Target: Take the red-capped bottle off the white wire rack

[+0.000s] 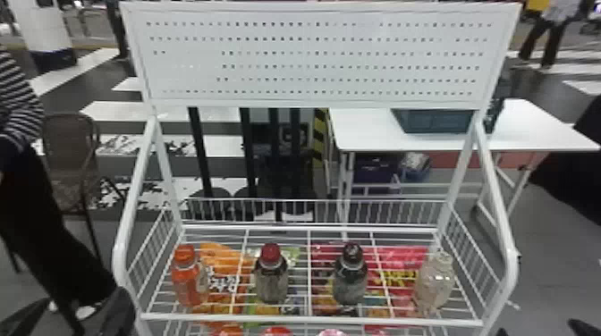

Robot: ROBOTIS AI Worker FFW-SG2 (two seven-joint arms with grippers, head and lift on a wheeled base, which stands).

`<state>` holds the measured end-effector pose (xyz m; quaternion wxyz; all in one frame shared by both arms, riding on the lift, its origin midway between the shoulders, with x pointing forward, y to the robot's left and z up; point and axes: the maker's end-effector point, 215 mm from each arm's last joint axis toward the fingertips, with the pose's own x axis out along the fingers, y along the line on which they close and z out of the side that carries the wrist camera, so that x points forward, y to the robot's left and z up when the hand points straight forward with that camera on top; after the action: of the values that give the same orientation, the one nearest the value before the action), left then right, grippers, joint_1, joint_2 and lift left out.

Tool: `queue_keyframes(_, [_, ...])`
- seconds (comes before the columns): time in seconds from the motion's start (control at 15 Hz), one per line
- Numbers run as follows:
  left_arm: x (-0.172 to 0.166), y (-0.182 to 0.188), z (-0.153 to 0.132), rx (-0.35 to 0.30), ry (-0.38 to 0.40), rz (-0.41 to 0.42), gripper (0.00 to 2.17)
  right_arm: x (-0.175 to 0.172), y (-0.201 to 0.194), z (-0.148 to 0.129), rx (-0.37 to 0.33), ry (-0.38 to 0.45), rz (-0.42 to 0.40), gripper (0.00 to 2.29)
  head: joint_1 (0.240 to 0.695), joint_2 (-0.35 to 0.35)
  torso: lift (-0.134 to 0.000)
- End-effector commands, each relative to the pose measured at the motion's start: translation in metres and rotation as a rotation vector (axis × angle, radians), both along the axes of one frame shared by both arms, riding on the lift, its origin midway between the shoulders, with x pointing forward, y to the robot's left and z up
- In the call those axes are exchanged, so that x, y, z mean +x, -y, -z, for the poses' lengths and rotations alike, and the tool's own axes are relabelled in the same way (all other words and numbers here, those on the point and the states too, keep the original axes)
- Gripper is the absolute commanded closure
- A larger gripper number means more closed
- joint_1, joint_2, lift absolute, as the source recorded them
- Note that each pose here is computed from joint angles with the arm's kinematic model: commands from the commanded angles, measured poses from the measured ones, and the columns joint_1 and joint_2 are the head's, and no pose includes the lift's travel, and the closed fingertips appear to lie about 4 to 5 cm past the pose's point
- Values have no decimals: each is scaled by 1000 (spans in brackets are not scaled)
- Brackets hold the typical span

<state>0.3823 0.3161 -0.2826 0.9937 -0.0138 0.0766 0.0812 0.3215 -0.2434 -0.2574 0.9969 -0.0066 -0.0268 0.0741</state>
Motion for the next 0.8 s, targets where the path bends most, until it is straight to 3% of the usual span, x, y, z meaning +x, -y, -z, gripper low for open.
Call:
queue_keyframes(0.0, [-1, 0, 0, 1, -1, 0, 70, -1, 0, 0, 2, 0, -1, 154, 499, 0, 0])
queue_keyframes(0.73, [-3, 1, 1, 2, -1, -1, 83, -6, 3, -7, -5, 17, 5, 154, 499, 0, 0])
